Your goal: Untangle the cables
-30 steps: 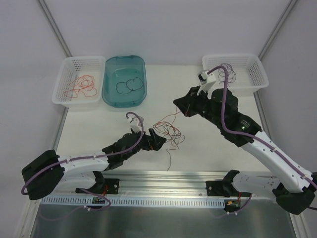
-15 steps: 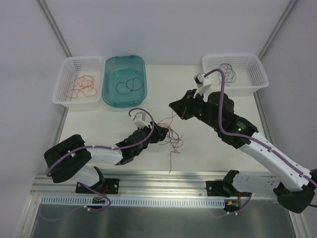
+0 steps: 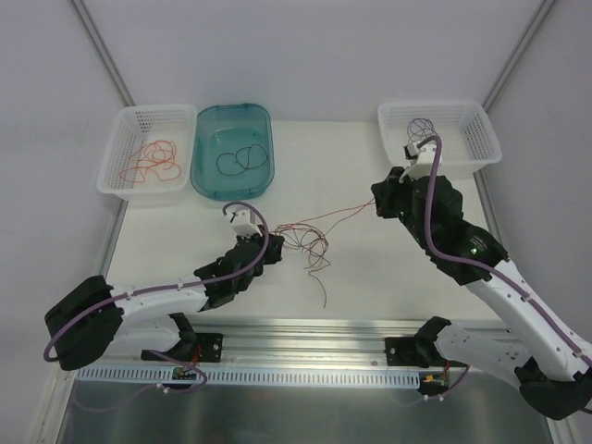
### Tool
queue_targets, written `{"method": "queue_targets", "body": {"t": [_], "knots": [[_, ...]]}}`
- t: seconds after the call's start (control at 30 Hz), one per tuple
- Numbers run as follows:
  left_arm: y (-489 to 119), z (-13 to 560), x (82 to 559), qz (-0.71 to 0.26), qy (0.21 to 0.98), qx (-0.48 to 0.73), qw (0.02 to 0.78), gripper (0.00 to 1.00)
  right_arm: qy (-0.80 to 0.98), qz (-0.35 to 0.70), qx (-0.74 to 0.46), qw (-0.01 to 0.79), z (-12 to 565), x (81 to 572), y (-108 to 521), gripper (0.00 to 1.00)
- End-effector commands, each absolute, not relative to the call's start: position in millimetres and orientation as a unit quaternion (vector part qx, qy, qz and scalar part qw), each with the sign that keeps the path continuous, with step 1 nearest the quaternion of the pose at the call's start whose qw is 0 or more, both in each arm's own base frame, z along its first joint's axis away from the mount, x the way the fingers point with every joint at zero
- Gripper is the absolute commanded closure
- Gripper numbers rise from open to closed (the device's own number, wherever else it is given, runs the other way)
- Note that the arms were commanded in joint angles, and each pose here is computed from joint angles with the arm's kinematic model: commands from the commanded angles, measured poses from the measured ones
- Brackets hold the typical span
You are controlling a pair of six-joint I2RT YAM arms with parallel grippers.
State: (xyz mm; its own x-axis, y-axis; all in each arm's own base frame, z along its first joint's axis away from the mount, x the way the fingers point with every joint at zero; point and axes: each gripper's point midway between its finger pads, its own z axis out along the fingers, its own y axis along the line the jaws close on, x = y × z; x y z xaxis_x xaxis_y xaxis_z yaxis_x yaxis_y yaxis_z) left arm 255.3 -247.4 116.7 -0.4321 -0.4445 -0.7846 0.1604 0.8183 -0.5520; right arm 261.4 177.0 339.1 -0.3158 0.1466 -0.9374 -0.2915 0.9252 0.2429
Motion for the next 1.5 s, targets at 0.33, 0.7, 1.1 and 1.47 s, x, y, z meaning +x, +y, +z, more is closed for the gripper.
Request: {"method": "queue_targets", "body": {"t": [0.33, 0.7, 1.1, 1.47], "knots": [[-220, 142, 238, -0.197, 0.833, 0.078, 0.511, 0.96, 0.869, 0.229, -0.117, 0.423, 244, 252, 187, 0.48], [-246, 147, 225, -0.244, 0.843, 0.121, 0.464, 0.95, 0.814, 0.308, -0.309, 0.384, 195, 218, 279, 0.48], [-248, 149, 217, -0.261, 0.843, 0.121, 0.454, 0.95, 0.811, 0.294, -0.367, 0.349, 115, 223, 291, 0.55], [-246, 151, 215, -0.263, 0.843, 0.123, 0.452, 0.95, 0.807, 0.260, -0.372, 0.377, 93, 242, 290, 0.55]]}}
